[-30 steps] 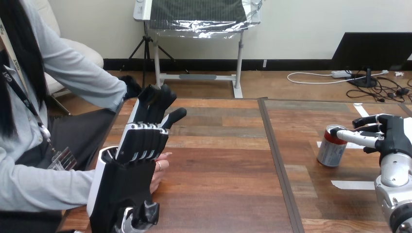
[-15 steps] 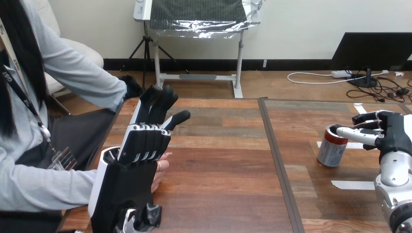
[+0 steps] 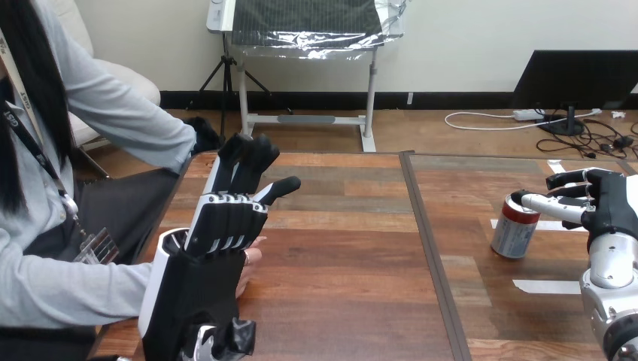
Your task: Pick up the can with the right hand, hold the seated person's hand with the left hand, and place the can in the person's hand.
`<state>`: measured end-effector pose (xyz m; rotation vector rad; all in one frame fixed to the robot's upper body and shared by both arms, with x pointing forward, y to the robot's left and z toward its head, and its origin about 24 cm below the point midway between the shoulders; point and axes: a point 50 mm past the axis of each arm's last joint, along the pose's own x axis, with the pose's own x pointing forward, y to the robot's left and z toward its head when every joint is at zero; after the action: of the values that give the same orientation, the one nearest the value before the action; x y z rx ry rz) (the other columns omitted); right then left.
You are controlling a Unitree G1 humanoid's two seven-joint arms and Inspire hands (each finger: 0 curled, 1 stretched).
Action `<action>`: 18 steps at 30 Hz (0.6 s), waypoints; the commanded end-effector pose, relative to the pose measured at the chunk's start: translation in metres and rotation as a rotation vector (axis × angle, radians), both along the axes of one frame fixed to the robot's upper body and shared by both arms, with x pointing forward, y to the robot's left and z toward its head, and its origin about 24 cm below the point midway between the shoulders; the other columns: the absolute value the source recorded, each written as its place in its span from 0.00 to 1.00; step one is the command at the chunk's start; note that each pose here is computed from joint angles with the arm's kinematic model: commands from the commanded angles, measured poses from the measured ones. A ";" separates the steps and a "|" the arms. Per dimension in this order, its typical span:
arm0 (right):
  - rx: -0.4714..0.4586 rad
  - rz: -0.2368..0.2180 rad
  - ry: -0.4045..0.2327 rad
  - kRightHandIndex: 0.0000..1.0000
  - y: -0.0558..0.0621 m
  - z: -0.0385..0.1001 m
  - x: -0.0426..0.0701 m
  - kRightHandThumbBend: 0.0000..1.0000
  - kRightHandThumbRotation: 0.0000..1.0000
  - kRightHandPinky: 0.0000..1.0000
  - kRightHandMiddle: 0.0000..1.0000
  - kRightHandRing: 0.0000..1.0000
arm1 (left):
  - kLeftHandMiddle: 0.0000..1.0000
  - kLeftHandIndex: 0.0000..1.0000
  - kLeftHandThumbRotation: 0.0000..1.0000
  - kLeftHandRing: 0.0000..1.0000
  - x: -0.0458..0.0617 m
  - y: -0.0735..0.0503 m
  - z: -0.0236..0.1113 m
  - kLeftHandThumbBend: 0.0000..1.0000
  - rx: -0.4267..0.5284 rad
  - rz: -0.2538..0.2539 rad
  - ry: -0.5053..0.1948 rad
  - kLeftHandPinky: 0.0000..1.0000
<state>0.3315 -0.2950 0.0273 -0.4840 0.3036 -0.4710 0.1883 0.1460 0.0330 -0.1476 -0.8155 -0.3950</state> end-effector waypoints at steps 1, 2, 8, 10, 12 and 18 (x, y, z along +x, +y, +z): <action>-0.021 0.050 -0.124 0.51 0.011 0.034 0.024 0.86 0.00 0.44 0.50 0.48 | 0.97 0.98 0.69 0.97 0.013 -0.011 0.011 0.80 -0.041 -0.023 -0.058 0.86; -0.021 0.053 -0.123 0.51 0.011 0.034 0.024 0.86 0.00 0.44 0.50 0.48 | 0.97 0.98 0.70 0.97 0.013 -0.011 0.011 0.79 -0.041 -0.023 -0.057 0.86; -0.006 0.071 -0.110 0.57 0.012 0.034 0.024 0.90 0.00 0.47 0.55 0.53 | 0.96 0.98 0.71 0.97 0.011 -0.011 0.011 0.78 -0.044 -0.015 -0.051 0.86; -0.007 0.088 -0.098 0.60 0.012 0.033 0.025 0.92 0.00 0.49 0.58 0.55 | 0.96 0.97 0.71 0.96 0.011 -0.011 0.011 0.77 -0.041 -0.005 -0.056 0.86; -0.010 0.098 -0.088 0.63 0.013 0.033 0.025 0.94 0.00 0.51 0.61 0.58 | 0.95 0.97 0.72 0.96 0.011 -0.011 0.011 0.77 -0.041 -0.008 -0.055 0.85; -0.003 0.126 -0.062 0.74 0.013 0.031 0.025 0.99 0.07 0.59 0.70 0.67 | 0.96 0.98 0.73 0.96 0.011 -0.010 0.010 0.77 -0.035 -0.018 -0.044 0.85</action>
<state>0.3329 -0.2911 0.0253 -0.4908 0.3201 -0.3958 0.1890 0.1460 0.0335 -0.1460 -0.8150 -0.3896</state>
